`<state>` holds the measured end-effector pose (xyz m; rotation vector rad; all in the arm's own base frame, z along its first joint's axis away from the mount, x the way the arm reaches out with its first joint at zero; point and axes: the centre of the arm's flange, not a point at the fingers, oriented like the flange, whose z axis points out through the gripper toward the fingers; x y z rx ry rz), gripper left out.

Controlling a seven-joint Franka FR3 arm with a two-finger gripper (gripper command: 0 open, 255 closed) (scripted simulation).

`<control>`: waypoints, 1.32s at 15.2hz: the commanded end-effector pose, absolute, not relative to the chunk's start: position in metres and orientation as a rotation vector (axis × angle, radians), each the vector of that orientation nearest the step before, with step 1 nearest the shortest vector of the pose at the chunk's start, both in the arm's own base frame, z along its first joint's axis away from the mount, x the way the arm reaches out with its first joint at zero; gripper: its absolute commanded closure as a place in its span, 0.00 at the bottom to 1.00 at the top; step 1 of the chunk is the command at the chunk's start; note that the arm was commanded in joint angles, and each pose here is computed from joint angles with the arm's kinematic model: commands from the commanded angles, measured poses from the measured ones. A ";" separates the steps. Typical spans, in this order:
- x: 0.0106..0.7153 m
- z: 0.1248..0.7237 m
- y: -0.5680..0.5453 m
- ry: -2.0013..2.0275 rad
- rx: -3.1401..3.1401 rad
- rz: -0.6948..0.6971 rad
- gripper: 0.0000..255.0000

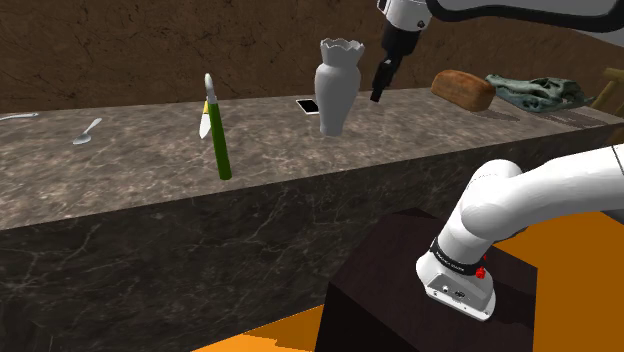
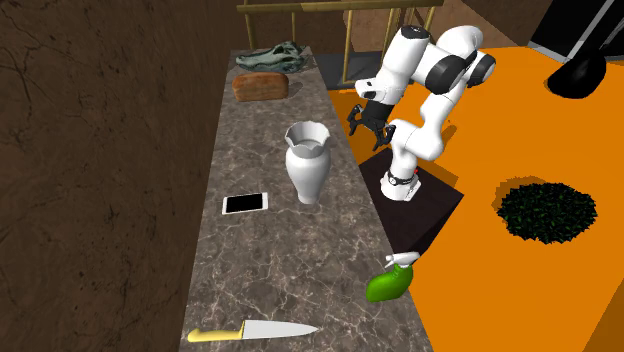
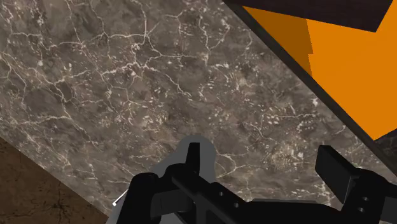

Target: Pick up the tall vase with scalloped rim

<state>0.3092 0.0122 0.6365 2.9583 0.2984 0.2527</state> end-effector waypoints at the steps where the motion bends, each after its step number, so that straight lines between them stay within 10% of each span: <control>1: 0.309 0.637 0.012 0.298 2.958 0.253 0.00; 20: 0.471 0.704 0.012 0.269 2.855 0.174 0.00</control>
